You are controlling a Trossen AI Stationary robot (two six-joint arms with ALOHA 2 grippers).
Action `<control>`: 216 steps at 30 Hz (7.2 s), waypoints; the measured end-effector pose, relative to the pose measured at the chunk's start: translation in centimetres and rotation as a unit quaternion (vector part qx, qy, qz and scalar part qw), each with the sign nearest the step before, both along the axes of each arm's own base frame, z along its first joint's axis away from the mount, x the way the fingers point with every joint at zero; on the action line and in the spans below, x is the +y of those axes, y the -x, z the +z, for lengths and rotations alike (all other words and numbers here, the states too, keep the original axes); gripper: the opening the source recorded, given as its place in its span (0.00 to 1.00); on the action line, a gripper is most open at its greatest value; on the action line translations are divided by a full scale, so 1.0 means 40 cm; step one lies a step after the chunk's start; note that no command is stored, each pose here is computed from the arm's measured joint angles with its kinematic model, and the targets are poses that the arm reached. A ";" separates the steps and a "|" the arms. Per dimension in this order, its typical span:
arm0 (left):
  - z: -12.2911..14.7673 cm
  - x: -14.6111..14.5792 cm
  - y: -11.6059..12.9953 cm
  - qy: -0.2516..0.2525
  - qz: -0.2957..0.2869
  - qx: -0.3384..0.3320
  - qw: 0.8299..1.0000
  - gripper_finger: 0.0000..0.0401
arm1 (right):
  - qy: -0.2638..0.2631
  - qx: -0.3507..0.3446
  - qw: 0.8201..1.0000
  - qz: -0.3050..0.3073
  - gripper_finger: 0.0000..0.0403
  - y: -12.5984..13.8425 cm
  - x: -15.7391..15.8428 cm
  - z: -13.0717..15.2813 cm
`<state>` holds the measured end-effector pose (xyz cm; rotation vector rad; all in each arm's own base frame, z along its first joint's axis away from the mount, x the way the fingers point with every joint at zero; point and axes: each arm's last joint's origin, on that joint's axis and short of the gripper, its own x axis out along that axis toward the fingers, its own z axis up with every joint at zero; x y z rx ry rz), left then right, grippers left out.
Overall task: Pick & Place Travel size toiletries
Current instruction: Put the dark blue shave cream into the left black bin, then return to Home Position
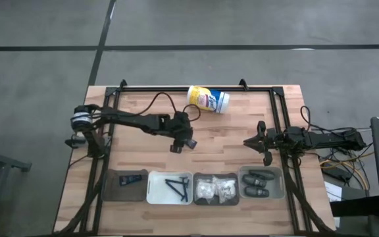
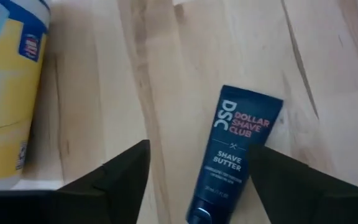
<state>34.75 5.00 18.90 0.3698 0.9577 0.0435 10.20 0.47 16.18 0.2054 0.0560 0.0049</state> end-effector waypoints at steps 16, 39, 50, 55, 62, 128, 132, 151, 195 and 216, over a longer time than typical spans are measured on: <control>-0.088 0.019 -0.008 0.023 -0.018 0.057 0.998 0.72 | 0.000 0.000 1.000 0.000 0.20 0.000 0.000 0.000; -0.100 0.018 0.012 0.116 0.002 0.090 0.989 0.32 | 0.000 0.000 1.000 0.000 0.37 0.000 0.000 0.000; -0.061 0.014 0.025 0.110 0.008 0.072 0.991 0.37 | 0.000 0.000 1.000 0.000 0.44 0.000 0.000 0.000; -0.041 0.007 0.056 0.111 0.007 0.057 0.992 0.33 | 0.000 0.000 1.000 0.000 0.47 0.000 0.000 0.000; -0.008 -0.005 0.131 0.108 0.009 0.002 0.994 0.36 | 0.000 0.000 1.000 0.000 0.50 0.000 0.000 0.000; 0.139 -0.225 0.440 0.223 -0.041 -0.218 0.949 0.35 | 0.000 0.000 1.000 0.000 0.10 0.000 0.000 0.000; 0.138 -0.261 0.451 0.255 -0.042 -0.209 0.943 0.35 | 0.000 0.000 1.000 0.000 0.12 0.000 0.000 0.000; 0.079 -0.357 0.549 0.388 0.080 -0.017 0.918 0.35 | 0.000 0.000 1.000 0.000 0.27 0.000 0.000 0.000; 0.047 -0.351 0.615 0.405 0.175 0.143 0.886 0.46 | 0.000 0.000 1.000 0.000 0.49 0.000 0.000 0.000; 0.073 -0.350 0.574 0.263 0.048 -0.060 0.962 0.47 | 0.000 0.000 1.000 0.000 0.35 0.000 0.000 0.000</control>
